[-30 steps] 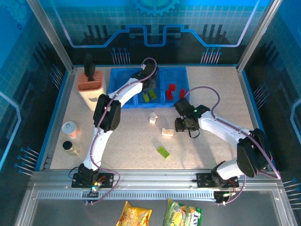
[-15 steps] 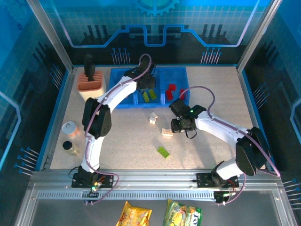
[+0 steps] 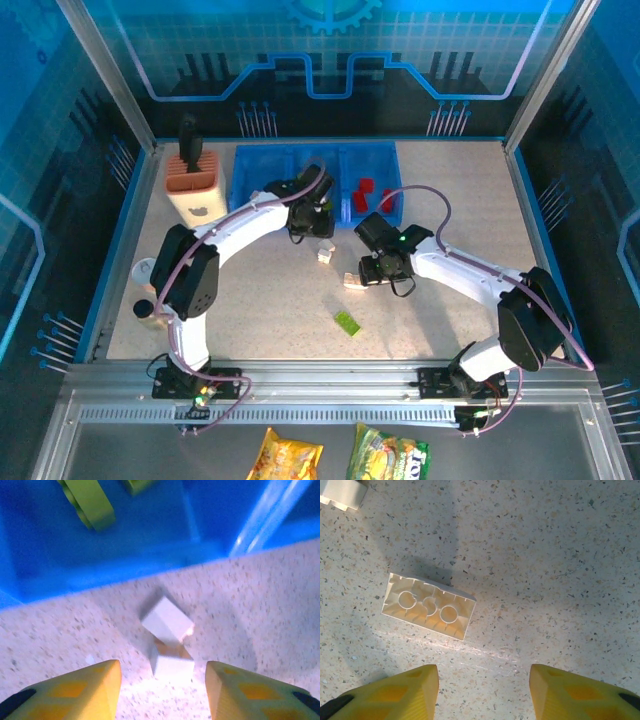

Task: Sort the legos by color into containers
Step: Pick up the lego from the center of the table.

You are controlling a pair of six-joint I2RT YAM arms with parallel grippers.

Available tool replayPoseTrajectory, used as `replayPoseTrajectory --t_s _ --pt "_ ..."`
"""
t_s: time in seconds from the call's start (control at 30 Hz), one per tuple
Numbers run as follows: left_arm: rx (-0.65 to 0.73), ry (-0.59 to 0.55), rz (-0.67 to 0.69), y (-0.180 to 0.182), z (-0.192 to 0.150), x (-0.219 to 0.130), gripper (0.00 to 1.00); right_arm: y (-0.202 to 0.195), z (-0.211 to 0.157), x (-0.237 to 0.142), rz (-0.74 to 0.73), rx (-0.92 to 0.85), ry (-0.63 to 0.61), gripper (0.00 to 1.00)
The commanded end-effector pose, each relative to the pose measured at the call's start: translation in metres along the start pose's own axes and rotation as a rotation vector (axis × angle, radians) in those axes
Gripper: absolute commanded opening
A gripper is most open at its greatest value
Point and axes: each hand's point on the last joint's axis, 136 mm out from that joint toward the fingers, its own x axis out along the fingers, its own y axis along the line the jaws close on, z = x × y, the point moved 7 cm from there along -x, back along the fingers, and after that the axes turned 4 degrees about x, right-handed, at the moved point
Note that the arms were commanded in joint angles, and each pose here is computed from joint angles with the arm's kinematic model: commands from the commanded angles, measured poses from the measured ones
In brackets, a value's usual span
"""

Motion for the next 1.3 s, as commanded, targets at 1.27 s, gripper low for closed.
replayPoseTrajectory --t_s 1.27 --pt "0.131 0.096 0.059 -0.016 -0.023 0.056 0.36 -0.014 -0.007 -0.015 -0.007 0.032 0.000 0.52"
